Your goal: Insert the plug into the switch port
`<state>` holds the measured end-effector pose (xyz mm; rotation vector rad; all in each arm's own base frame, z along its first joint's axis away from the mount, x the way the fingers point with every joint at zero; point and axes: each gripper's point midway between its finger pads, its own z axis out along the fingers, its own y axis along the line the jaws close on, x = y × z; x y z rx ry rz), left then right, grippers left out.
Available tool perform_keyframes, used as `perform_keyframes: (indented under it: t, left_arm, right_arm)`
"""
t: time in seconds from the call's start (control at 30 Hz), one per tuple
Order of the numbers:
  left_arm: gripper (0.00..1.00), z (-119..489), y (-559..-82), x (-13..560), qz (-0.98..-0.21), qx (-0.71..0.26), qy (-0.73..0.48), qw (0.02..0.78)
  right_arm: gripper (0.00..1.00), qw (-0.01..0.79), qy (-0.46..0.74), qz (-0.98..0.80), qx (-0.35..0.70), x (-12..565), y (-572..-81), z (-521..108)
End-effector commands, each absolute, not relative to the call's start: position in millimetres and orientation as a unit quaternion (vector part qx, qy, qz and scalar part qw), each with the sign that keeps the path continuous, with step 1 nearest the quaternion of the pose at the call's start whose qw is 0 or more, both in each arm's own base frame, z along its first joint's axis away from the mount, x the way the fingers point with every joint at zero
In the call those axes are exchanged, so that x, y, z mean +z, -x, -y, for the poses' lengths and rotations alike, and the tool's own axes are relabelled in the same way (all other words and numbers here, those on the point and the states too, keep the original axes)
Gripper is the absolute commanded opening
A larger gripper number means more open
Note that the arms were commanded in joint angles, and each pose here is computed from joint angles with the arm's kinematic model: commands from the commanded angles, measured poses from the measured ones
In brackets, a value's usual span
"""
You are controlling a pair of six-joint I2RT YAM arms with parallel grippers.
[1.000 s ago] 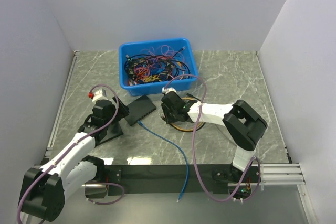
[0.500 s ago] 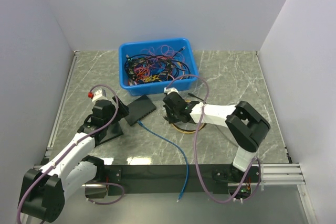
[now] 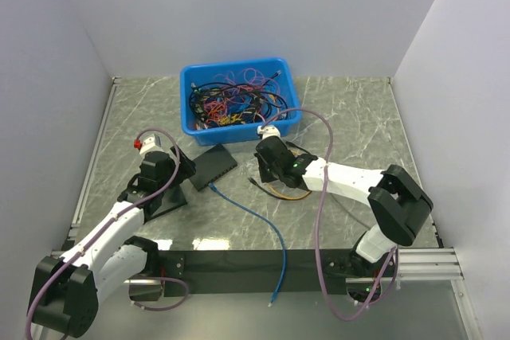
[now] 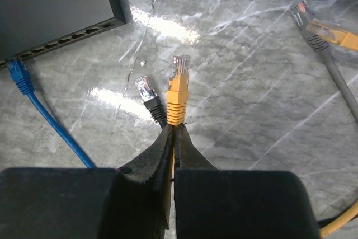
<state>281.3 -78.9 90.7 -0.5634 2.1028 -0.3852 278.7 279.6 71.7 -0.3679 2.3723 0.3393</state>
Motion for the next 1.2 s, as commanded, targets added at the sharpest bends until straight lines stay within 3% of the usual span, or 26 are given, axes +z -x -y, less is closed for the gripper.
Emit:
perform_keyframes:
  t: [0.0,0.63,1.17]
  left_arm:
    - [0.88,77,-286,101,-0.842,-0.158,0.223,0.466]
    - [0.86,79,-284,108,-0.836,-0.168,0.222,0.474]
    - [0.86,108,-284,148,-0.796,-0.267,0.17,0.516]
  right_arm:
    - [0.0,0.383,0.123,-0.906,0.128,89,-287,-272]
    - [0.0,0.474,0.115,-0.842,0.232,153,-274,-273]
    - [0.0,0.462,0.185,-0.807,0.319,165,-242,-305]
